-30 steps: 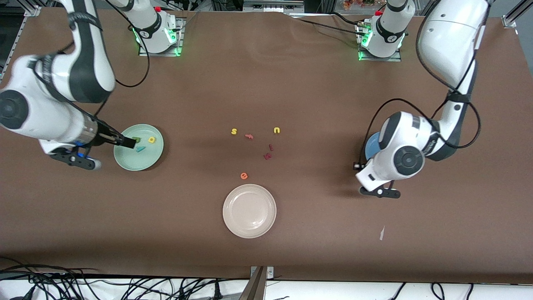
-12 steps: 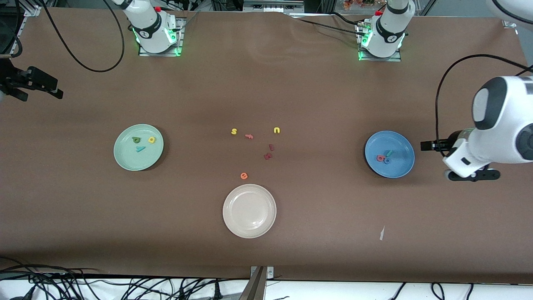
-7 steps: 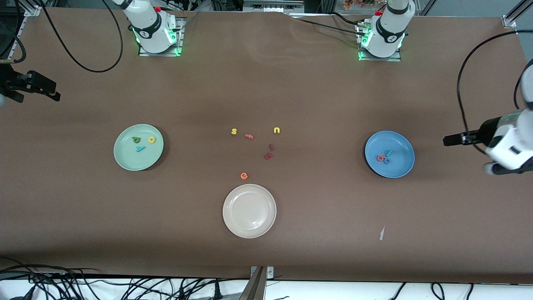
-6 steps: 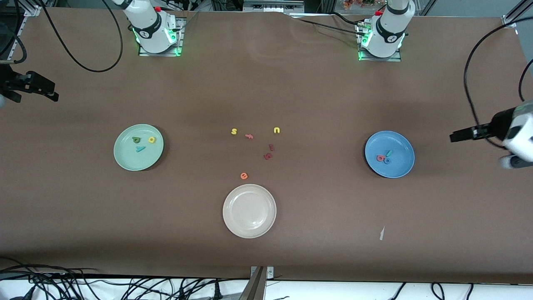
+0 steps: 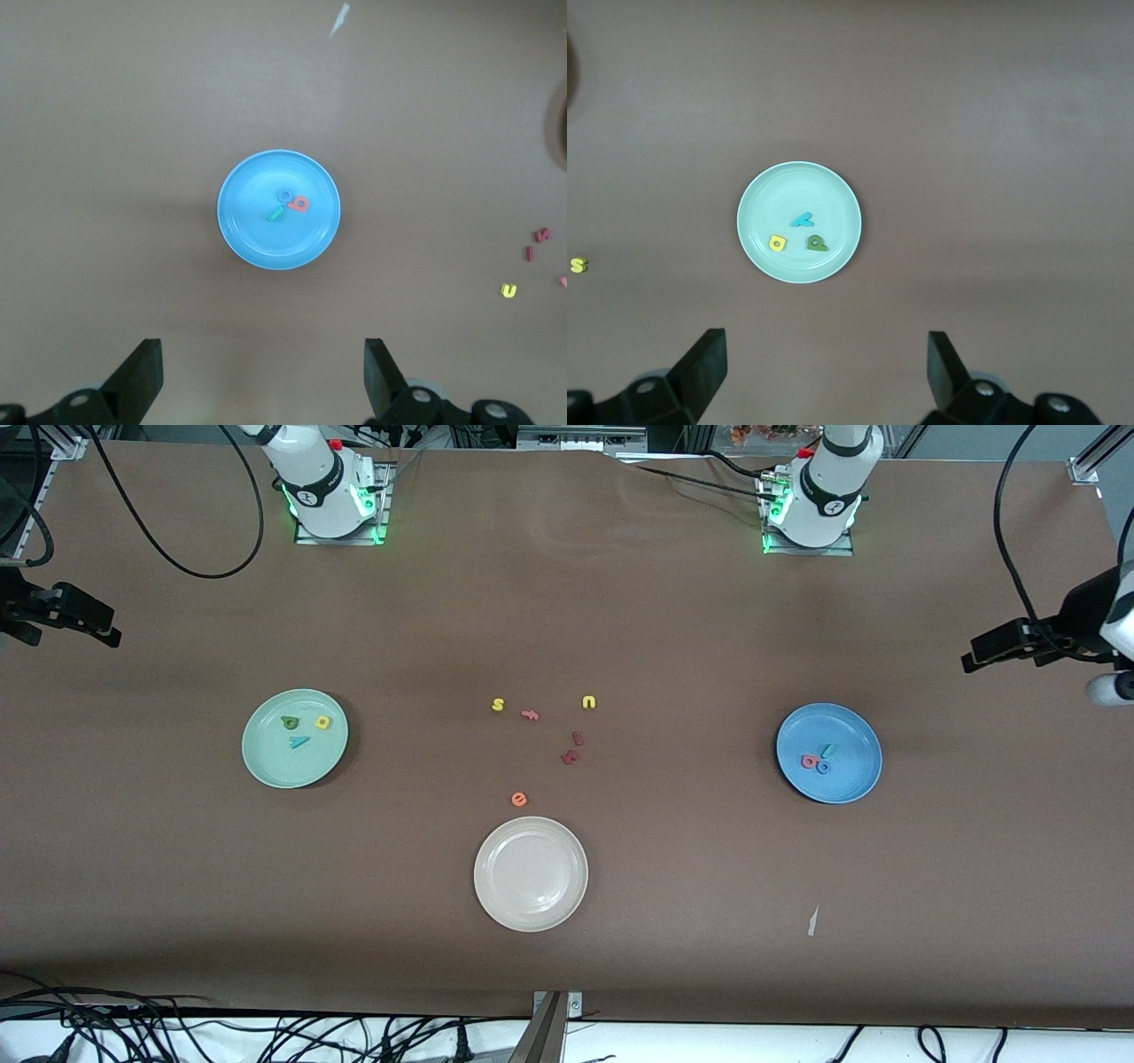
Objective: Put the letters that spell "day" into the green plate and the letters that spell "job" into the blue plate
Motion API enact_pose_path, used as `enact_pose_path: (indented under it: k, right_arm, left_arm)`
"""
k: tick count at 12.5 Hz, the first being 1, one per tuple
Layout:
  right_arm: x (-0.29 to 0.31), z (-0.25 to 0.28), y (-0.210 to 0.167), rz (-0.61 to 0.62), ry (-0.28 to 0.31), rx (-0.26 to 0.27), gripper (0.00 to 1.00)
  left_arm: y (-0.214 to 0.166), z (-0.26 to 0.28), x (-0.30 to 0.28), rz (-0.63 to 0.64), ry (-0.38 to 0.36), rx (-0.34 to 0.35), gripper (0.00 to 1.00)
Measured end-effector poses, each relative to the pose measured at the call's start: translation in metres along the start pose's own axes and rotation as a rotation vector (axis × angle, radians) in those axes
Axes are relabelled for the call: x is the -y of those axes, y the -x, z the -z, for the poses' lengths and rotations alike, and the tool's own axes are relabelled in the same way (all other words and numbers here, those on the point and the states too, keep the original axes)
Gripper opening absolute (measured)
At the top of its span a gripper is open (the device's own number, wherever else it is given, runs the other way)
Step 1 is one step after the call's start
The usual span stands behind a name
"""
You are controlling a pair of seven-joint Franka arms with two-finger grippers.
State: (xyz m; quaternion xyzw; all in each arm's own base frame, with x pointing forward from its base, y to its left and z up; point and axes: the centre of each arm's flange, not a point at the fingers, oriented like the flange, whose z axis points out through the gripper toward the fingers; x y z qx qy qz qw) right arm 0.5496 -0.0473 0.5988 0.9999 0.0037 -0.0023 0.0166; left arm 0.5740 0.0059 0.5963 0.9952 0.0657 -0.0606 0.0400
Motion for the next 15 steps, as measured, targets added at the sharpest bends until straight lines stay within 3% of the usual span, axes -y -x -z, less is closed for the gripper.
enact_pose_path:
  k: [5,9,15]
  right_arm:
    - [0.0091,0.0003,-0.0009,0.012,0.0,-0.001,1.0]
    - [0.0111,0.0003,-0.0011,0.016,0.0,-0.001,1.0]
    - [0.0112,0.0001,-0.0012,0.016,0.0,-0.001,1.0]
  left_arm:
    - [0.0055,-0.0073,-0.0026,-0.019,-0.011,0.016,1.0]
    - [0.0052,-0.0084,-0.0037,-0.057,-0.068,0.01,1.0]
    - [0.0049,-0.008,-0.0047,-0.069,-0.071,0.005,1.0]
